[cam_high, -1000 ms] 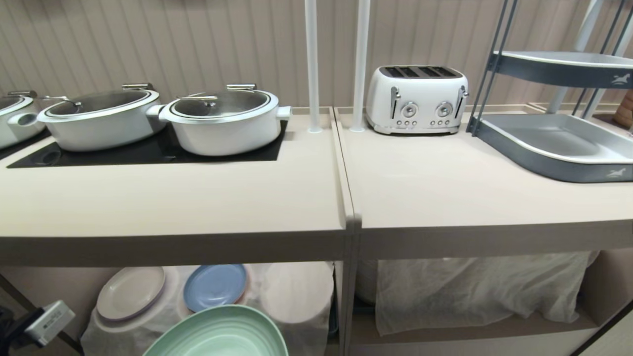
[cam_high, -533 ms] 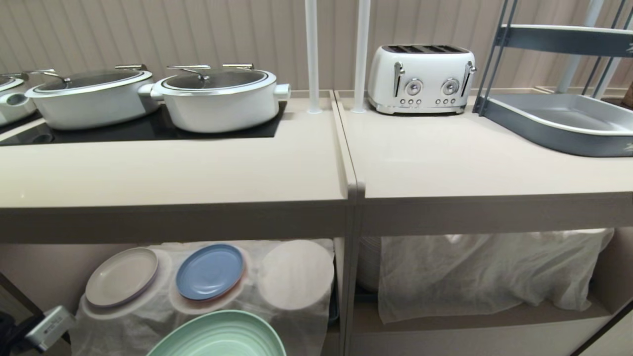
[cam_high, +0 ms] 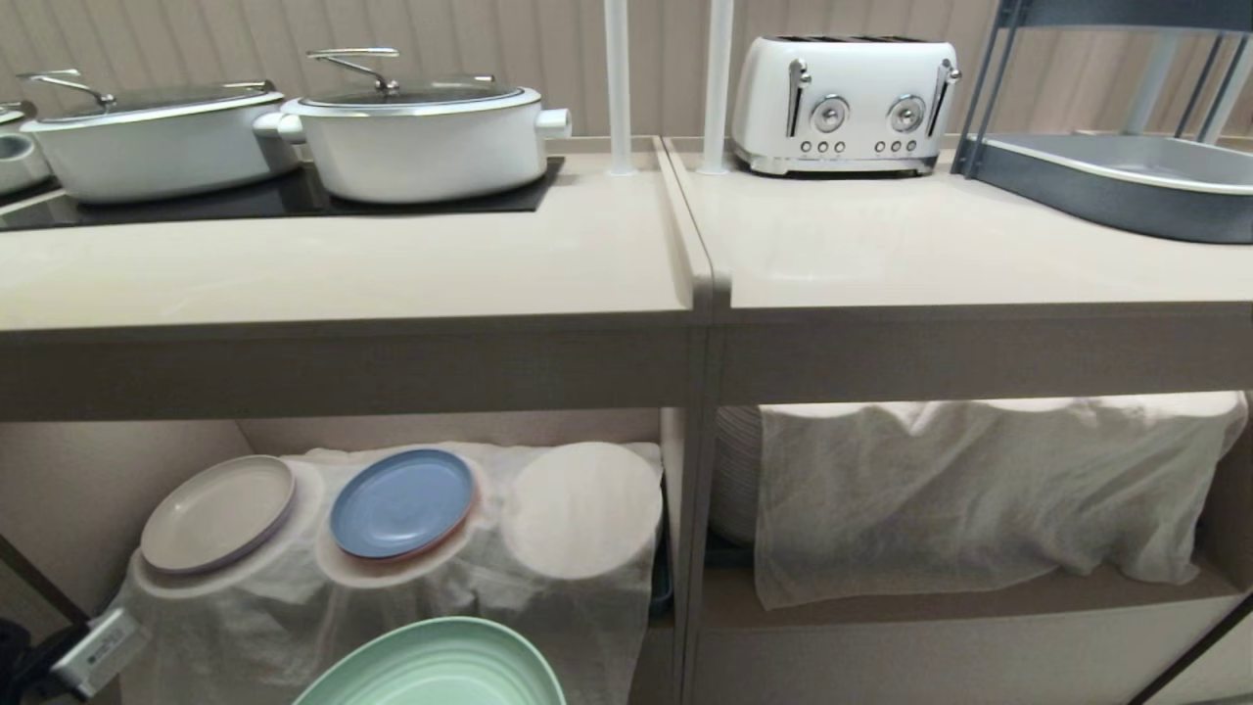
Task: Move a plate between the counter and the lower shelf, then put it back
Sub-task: Put the plate in the cupboard
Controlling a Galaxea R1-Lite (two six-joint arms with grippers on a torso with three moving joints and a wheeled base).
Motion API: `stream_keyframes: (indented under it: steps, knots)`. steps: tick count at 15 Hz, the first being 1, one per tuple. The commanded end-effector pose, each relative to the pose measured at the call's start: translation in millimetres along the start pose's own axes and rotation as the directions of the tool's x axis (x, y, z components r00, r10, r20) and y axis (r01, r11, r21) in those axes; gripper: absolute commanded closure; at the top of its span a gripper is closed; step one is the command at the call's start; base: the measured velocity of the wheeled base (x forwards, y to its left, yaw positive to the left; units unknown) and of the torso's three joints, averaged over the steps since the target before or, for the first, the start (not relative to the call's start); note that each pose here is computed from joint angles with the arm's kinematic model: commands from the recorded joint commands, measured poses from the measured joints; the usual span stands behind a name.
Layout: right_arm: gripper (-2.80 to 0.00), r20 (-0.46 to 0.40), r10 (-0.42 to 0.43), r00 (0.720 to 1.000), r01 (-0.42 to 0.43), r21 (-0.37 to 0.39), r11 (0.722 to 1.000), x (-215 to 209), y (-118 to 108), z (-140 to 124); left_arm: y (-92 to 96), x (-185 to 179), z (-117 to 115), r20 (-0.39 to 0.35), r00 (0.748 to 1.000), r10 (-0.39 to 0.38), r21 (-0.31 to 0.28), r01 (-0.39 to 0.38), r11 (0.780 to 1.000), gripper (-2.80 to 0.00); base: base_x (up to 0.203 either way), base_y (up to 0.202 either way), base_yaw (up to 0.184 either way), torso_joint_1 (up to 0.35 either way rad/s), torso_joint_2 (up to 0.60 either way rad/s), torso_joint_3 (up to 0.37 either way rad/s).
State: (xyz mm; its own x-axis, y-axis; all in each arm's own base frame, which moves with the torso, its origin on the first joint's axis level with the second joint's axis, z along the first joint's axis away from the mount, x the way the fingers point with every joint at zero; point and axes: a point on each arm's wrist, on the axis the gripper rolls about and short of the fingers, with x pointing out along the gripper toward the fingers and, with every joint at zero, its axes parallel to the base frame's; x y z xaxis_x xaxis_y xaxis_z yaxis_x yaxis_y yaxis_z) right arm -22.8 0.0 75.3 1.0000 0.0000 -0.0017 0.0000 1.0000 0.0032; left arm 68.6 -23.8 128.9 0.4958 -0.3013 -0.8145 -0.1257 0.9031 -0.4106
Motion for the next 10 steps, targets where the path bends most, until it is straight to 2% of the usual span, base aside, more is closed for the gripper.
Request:
stream_keyframes:
  steps: [1, 10]
  knots:
    - [0.0, -0.001, 0.0, 1.0, 0.0, 0.0, 1.0, 0.1, 0.0, 0.1, 0.5, 0.2, -0.7, -0.004, 1.0, 0.002, -0.004, -0.002, 1.0, 0.0, 0.0, 0.0, 0.0, -0.187, 0.47, 0.287]
    - [0.0, -0.001, 0.0, 1.0, 0.0, 0.0, 1.0, 0.1, 0.0, 0.1, 0.5, 0.2, -0.7, -0.004, 1.0, 0.002, -0.004, -0.002, 1.0, 0.0, 0.0, 0.0, 0.0, -0.161, 0.46, 0.302]
